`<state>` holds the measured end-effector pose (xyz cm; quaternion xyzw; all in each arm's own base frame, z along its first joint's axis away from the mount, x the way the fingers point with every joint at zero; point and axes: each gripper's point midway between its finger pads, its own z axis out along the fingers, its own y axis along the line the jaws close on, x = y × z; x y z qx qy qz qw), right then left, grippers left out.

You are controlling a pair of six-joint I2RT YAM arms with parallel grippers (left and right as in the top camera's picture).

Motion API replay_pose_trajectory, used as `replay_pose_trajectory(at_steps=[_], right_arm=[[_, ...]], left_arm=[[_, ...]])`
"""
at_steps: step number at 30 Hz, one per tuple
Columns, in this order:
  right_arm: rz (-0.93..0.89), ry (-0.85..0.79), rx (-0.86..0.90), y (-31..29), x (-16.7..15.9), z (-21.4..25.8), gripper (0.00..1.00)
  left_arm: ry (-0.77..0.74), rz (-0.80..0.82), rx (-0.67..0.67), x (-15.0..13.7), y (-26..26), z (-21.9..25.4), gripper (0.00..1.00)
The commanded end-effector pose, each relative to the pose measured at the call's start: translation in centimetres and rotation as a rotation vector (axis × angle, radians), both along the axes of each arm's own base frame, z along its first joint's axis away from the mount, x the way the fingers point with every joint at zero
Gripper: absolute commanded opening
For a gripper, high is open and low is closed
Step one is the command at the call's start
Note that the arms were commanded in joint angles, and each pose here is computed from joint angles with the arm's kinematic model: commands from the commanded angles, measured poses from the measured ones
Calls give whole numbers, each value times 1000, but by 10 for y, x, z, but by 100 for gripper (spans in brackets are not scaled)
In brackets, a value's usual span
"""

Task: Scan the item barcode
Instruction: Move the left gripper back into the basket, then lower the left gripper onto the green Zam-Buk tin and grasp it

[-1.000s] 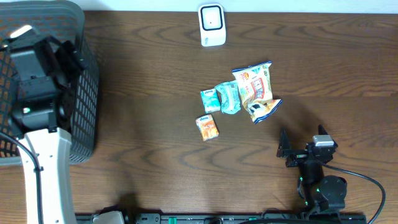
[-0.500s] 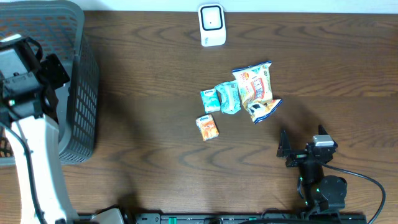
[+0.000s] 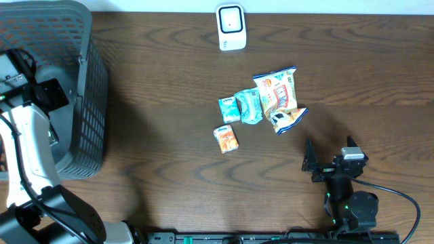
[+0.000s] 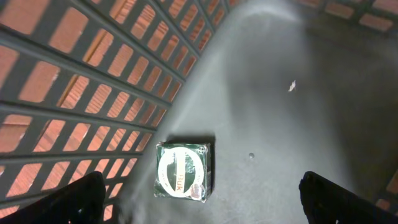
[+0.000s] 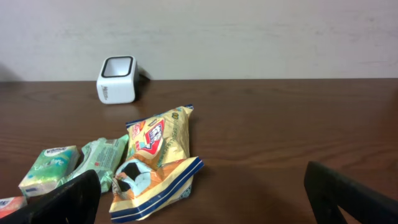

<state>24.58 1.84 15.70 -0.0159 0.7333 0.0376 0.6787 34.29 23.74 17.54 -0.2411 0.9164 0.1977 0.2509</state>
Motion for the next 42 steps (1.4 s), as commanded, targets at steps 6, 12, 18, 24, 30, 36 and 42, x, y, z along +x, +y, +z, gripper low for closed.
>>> replay_pose_trajectory(at_steps=[6,12,18,24,30,36,42], right_arm=[[-6,-1,-12,-2,0,-1,99],[-6,0,-12,-2,0,-1,99],[-6,-1,-12,-2,0,-1,99],[-6,0,-12,-2,0,-1,99],[-6,-1,-12,-2,0,-1,99],[-6,-1,-12,-2,0,-1,99],[-6,-1,-12,-2,0,-1,99]], left_arm=[[79,-40,-87,-4,8,-35,98],[91,84,-149,-20,24,-56,98],[120,100,-174,-31,24,-73,98],[141,101,-186,-38,19,-88,98],[143,105,-184,-39,20,-89,98],[141,122,-185,-45,25,-93,98],[142,157,-191,-57,32,-104,98]])
